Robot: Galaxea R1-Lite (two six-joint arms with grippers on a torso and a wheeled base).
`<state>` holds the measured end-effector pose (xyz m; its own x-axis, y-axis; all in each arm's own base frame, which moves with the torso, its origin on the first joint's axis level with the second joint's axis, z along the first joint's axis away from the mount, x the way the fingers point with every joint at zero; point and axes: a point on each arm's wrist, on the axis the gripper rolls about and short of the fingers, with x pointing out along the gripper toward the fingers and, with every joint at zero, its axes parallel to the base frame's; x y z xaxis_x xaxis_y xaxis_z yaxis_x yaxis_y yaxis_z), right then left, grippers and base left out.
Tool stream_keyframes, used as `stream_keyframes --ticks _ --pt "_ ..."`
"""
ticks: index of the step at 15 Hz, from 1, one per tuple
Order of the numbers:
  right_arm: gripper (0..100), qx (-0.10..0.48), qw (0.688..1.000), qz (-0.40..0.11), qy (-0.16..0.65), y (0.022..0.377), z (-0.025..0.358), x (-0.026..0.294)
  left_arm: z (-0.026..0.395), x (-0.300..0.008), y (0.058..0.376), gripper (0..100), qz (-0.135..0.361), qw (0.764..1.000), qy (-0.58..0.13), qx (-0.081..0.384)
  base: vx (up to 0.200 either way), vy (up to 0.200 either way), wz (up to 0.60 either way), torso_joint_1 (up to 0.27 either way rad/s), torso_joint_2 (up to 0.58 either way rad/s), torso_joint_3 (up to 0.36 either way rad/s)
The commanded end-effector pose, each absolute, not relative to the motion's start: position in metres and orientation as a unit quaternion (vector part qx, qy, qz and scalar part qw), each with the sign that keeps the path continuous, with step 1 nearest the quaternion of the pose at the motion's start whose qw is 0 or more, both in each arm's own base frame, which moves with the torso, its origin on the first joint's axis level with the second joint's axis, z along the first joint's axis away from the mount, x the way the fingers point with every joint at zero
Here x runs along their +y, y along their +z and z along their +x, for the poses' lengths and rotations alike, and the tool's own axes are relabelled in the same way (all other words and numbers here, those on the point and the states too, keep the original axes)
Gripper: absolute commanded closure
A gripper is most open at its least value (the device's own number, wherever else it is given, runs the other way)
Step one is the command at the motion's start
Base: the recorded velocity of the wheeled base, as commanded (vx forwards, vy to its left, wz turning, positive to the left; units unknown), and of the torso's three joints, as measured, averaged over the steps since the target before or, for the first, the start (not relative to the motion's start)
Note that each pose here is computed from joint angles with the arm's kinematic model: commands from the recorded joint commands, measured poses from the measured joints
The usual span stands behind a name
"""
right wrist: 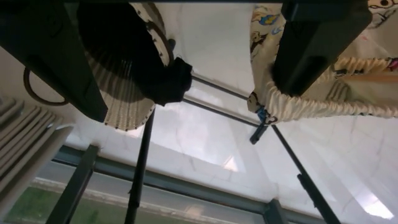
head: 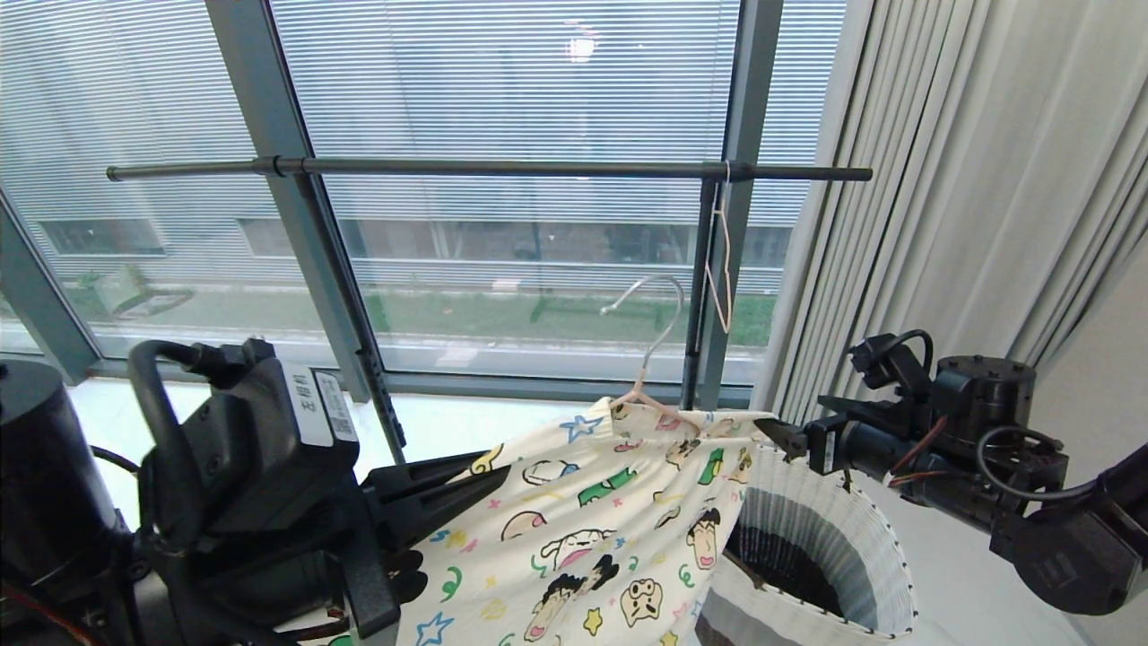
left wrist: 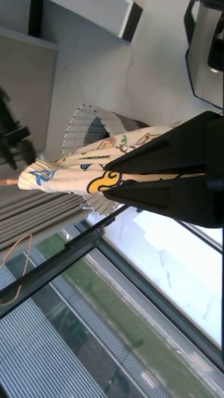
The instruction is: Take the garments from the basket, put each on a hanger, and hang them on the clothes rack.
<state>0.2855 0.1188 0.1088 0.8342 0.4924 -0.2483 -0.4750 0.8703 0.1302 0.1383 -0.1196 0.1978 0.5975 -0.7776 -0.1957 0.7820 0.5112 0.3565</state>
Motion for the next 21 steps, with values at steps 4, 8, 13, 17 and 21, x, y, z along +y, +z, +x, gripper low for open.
stream_keyframes --ticks 4,8,13,17,21 --pt "0 0.099 0.956 0.039 0.274 0.147 0.283 0.117 0.153 -0.132 0.178 100 0.223 0.857 -0.462 0.049 0.000 0.000 0.00 0.000 0.00 0.000" --pt "0 0.087 0.950 0.031 0.299 0.169 0.263 0.111 0.173 -0.132 0.171 100 0.226 0.869 -0.437 0.050 0.000 0.000 0.00 0.000 0.00 0.000" --pt "0 0.104 0.923 -0.020 0.371 0.188 0.226 0.101 0.188 -0.140 0.167 100 0.227 0.875 -0.428 0.017 0.000 0.000 0.00 0.000 0.00 0.000" --pt "0 0.139 0.890 -0.048 0.431 0.191 0.198 0.096 0.189 -0.142 0.169 100 0.226 0.872 -0.433 -0.005 0.000 0.000 0.00 0.000 0.00 0.000" --pt "0 0.150 0.855 -0.104 0.485 0.180 0.206 0.102 0.187 -0.143 0.171 100 0.233 0.855 -0.464 -0.025 0.000 0.000 0.00 0.000 0.00 0.000"
